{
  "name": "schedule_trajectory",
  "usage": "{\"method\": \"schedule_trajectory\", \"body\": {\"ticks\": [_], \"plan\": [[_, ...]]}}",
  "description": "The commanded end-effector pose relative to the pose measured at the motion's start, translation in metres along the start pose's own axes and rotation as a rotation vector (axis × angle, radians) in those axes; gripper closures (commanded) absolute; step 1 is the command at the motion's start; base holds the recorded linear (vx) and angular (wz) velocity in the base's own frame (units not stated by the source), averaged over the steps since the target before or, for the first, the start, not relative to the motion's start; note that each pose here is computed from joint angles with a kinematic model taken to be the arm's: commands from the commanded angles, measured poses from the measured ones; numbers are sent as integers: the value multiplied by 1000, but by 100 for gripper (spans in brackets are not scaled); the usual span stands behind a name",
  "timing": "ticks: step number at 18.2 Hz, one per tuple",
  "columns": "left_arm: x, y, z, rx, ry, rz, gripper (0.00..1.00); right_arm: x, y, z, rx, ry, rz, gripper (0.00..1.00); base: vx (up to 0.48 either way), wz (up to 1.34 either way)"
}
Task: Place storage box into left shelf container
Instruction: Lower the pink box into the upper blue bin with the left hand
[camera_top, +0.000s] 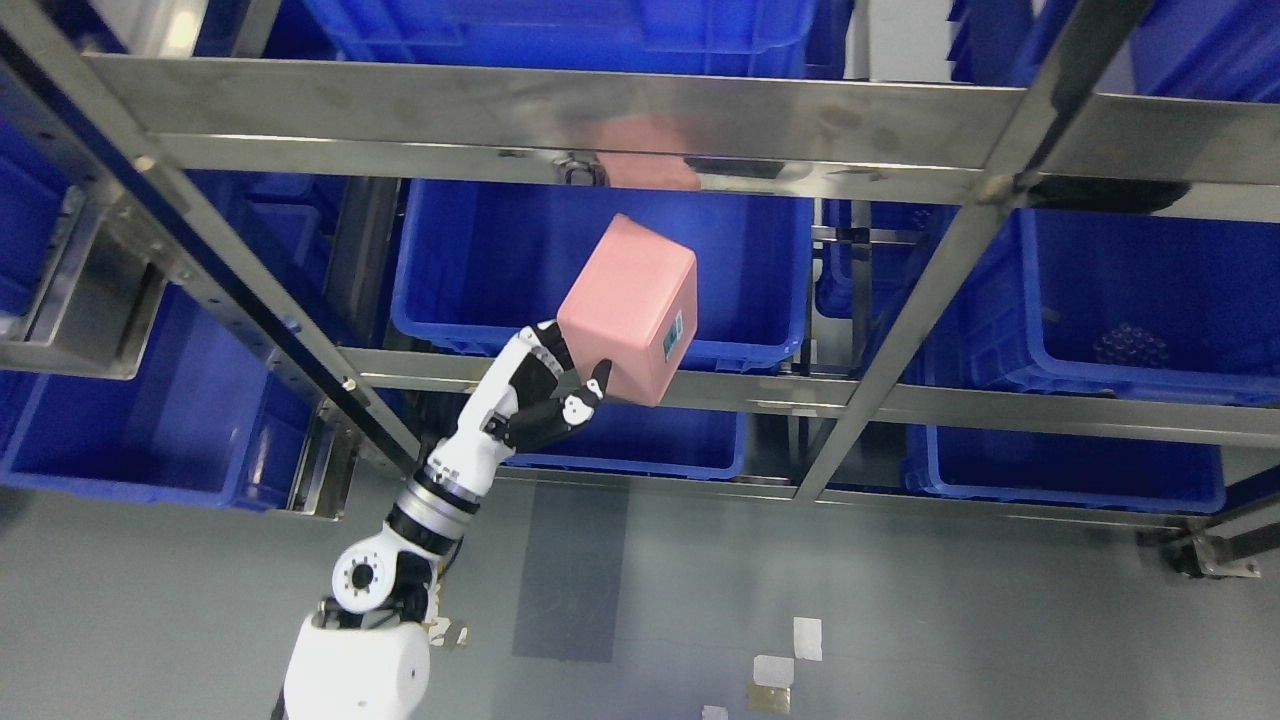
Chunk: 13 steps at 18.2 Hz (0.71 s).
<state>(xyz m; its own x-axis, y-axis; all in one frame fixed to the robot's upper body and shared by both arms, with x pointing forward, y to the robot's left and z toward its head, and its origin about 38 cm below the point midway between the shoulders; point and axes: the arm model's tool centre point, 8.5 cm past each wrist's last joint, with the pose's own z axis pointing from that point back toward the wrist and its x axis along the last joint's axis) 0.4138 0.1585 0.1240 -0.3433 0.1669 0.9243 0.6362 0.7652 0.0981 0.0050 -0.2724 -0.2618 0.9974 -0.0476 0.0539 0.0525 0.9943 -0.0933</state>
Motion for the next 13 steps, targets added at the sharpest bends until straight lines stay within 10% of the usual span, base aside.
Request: {"method": "schedule_trajectory", "body": {"ticks": [1,13], "plan": [[-9,57,-29,31,100,-75,95,10,-11,-1,-15,-23,-21,0,40,-303],[-13,106,-86,-393,558,-710,89,9,-11,-1,-15,-21,-21,0,6,-33]]}}
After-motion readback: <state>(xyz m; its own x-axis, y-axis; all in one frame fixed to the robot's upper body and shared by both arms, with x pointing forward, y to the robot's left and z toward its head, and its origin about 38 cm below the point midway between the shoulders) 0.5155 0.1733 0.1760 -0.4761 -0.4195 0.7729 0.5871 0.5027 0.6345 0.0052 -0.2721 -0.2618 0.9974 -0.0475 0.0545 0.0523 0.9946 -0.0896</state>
